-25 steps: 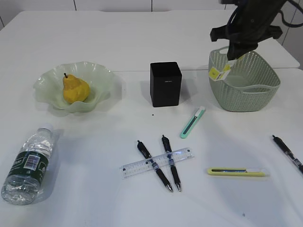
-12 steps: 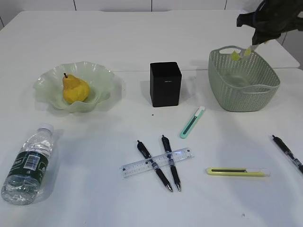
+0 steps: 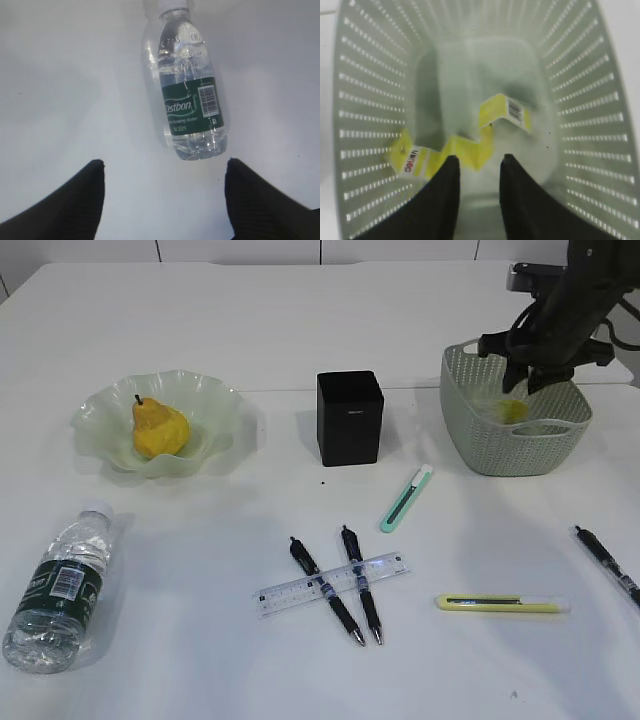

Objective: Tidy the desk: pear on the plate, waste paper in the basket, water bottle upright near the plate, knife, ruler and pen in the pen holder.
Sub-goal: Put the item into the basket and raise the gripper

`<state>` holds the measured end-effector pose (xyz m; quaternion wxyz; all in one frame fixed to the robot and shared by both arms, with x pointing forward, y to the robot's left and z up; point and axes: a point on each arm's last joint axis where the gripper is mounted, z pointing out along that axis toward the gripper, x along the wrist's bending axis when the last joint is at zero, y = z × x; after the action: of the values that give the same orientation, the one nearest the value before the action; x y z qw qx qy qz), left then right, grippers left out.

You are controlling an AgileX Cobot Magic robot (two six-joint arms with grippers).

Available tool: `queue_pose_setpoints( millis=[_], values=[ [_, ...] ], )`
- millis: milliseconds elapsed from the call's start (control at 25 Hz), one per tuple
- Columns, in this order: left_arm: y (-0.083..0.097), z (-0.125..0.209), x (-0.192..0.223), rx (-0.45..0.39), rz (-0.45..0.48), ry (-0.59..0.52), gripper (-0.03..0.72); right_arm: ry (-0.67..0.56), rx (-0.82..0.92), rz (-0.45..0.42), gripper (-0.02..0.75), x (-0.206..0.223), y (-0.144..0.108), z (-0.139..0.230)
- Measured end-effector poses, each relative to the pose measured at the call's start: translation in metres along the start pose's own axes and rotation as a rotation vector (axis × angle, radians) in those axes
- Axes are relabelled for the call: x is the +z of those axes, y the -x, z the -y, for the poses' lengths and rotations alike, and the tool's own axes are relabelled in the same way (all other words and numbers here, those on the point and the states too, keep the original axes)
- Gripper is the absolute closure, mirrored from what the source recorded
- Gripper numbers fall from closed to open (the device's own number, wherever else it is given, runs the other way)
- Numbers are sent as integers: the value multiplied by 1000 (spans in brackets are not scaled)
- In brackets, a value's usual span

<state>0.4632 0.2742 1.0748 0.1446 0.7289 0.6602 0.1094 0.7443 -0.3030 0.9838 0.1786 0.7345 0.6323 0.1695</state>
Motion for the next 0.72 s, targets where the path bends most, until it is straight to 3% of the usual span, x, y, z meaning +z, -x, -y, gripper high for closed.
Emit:
queue_pose_setpoints(
  millis=[120, 200, 400, 720],
  values=[
    [0, 0, 0, 0, 0, 0, 160, -6, 4, 1, 382, 2, 0, 1],
    [0, 0, 0, 0, 0, -2, 160, -6, 4, 2, 349, -1, 0, -1],
    [0, 0, 0, 0, 0, -2, 160, -18, 21, -8, 329, -20, -2, -12],
    [0, 0, 0, 0, 0, -2, 160, -5, 16, -94, 328, -76, -10, -22]
  ],
)
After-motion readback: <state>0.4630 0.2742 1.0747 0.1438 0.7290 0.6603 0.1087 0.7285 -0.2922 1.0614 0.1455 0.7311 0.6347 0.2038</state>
